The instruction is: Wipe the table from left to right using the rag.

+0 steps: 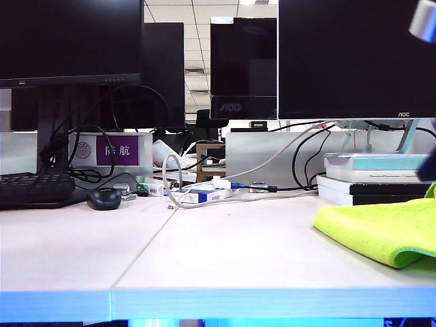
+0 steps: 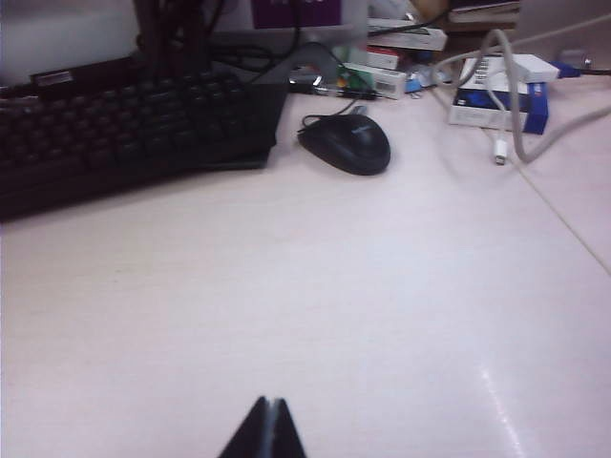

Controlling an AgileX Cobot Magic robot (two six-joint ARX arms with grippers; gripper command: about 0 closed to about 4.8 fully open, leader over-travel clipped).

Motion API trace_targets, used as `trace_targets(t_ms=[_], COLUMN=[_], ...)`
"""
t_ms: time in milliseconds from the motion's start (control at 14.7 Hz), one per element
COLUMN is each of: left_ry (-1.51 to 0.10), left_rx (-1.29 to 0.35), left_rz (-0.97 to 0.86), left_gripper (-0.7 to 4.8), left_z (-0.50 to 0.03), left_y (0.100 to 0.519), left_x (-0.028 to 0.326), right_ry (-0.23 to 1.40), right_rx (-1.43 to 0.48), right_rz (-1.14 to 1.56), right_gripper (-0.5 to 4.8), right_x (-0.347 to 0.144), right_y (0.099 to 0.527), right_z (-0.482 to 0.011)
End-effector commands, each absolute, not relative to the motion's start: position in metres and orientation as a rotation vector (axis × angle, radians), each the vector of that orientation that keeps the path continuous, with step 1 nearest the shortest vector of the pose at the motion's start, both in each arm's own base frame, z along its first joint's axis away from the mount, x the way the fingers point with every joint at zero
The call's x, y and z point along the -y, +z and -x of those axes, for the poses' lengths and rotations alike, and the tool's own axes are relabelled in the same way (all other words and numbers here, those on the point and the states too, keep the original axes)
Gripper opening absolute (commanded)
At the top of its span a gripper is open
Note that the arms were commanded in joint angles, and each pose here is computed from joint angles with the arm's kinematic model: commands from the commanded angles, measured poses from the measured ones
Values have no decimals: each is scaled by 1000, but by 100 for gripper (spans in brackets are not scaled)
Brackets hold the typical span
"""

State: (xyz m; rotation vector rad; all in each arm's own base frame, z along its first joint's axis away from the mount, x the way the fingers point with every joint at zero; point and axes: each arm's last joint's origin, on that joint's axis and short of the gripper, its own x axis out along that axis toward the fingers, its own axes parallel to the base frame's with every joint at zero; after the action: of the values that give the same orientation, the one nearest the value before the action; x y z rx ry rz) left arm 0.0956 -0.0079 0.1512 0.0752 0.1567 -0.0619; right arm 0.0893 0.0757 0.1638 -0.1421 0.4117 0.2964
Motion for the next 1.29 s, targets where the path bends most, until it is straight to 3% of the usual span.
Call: trace_targets(t_ms=[68,476,816,1291], left_ry=[-60,-58,-58,-59], left_rx=[-167,-167,-167,-167], left_rz=[-82,-82,-82,-82], left_gripper=[-2,-2,-2,-2], left_z=[-96,-96,-96,-96], left_y=[149,149,149,149], left_x=[8,8,8,8], right_ry=[111,-108,-391,-581], right_rx=[-358,-262,-104,-82], right_rz=[95,-9,-107,-120], right_gripper=[62,62,62,62], right_x=[-57,-31,-1,17], right_y=[153,144,153,153], right_z=[-91,-95,-93,-92])
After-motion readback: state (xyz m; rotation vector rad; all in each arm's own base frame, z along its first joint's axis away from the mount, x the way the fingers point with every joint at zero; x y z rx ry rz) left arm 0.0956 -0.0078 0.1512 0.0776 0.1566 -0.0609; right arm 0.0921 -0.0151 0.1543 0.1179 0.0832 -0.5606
